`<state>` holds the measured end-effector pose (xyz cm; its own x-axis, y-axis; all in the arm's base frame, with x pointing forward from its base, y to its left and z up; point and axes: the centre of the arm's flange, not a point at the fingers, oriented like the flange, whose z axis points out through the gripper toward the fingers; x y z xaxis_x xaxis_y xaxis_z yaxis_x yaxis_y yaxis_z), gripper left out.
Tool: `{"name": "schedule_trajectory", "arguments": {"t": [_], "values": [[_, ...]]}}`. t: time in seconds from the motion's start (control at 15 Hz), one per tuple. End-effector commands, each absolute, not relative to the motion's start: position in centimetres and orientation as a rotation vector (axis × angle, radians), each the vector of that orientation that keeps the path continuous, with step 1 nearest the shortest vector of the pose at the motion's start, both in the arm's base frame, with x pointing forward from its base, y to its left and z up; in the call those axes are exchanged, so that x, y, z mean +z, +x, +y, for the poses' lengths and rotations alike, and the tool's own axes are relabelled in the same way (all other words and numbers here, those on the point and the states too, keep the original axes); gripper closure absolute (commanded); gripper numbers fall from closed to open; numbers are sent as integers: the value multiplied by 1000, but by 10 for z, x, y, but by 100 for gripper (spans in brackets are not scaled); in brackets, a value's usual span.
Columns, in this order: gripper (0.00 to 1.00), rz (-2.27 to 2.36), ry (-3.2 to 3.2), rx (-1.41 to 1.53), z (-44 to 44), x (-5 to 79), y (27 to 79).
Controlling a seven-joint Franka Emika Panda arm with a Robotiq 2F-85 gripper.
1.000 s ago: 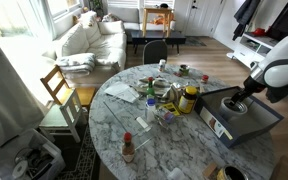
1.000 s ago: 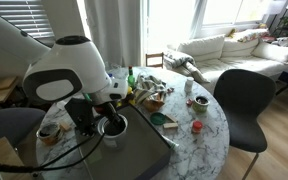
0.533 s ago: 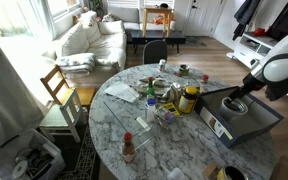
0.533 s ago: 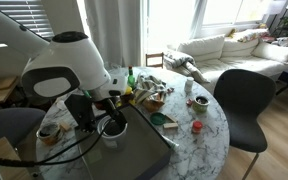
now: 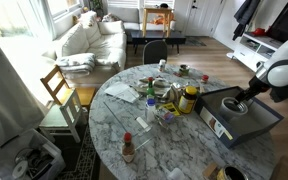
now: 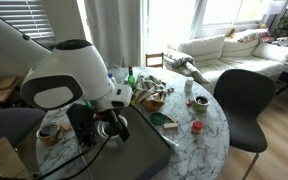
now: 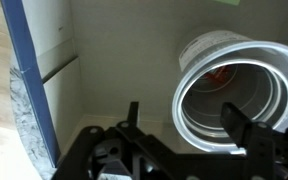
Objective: Pick up the red ketchup sachet from the table and put it in the silver cup, pick up the red ketchup sachet from the table and put it in the clear cup, pick up the silver cup and put it in the clear cup, pick up both the silver and clear cup and put them in the clear storage container
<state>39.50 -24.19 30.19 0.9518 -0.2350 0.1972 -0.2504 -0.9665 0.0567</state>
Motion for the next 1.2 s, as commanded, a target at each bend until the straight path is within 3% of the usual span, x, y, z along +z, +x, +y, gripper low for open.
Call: {"name": "schedule_trajectory", "arguments": {"t": [0.0, 0.2, 0.47, 1.13], "values": [[47, -379, 3030, 250, -244, 281, 398], [73, -380, 3044, 224, -245, 275, 399], [100, -382, 3047, 207, -244, 287, 397], [98, -273, 3084, 236, -224, 393, 392]]}}
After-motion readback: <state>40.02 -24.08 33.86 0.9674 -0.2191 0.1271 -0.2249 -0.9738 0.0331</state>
